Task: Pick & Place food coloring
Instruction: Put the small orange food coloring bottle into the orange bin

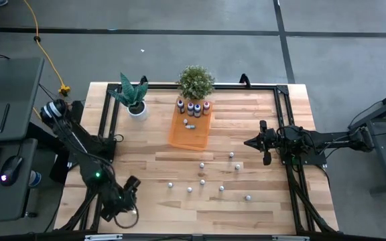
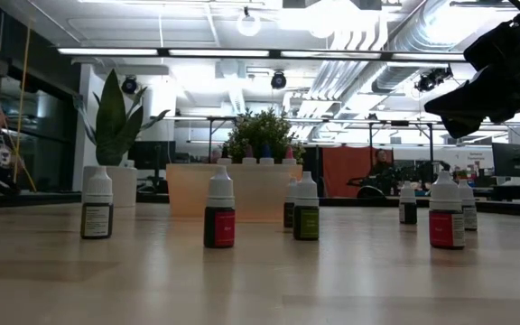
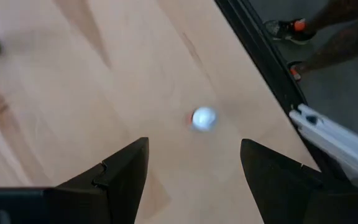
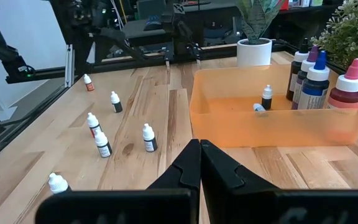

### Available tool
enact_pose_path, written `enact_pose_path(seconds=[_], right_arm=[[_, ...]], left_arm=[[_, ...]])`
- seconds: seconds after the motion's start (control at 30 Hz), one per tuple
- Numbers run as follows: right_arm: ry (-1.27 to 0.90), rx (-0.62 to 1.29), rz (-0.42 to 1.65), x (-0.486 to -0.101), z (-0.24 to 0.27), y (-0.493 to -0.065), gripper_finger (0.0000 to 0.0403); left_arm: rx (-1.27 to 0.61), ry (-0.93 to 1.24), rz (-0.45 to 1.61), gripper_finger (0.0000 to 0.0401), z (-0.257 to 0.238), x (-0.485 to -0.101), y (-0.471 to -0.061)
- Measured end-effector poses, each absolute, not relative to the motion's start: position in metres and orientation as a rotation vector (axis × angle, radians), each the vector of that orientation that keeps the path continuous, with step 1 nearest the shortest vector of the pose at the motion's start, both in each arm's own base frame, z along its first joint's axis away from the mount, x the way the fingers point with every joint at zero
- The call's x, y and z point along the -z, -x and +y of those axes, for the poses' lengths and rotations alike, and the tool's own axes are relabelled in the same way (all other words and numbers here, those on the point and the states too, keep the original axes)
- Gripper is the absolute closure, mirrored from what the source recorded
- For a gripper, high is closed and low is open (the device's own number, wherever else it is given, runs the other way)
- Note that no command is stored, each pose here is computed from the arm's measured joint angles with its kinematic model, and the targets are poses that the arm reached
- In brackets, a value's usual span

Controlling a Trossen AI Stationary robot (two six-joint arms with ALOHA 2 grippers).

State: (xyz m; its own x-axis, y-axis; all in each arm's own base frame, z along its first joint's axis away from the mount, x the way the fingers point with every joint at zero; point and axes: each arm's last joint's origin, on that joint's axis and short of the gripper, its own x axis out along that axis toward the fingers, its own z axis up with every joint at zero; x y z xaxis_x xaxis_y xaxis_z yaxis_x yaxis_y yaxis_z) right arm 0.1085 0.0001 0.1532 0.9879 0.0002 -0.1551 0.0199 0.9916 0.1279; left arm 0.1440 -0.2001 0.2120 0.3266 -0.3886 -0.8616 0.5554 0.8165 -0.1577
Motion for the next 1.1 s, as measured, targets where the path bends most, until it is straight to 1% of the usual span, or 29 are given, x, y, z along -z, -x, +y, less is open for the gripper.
enact_pose_path(seconds=[0.27, 0.47, 0.77, 1.1], right_arm=[[-0.130, 0.010, 0.155, -0.153, 0.000, -0.108, 0.0402], [-0.130, 0.009, 0.156, -0.153, 0.000, -0.108, 0.0402], [-0.130, 0.009, 0.158, -0.153, 0.000, -0.108, 0.0402], [-0.130, 0.009, 0.159, -0.153, 0.000, -0.108, 0.0402]], left_arm=[[0.641, -0.251, 1.086, 0.0151, -0.222, -0.209, -0.160], [0.639, -0.280, 1.118, 0.0151, -0.229, -0.201, -0.165], [0.607, -0.270, 1.167, 0.0151, -0.233, -0.191, -0.165], [0.511, -0.174, 1.256, 0.0151, -0.237, -0.178, -0.165]])
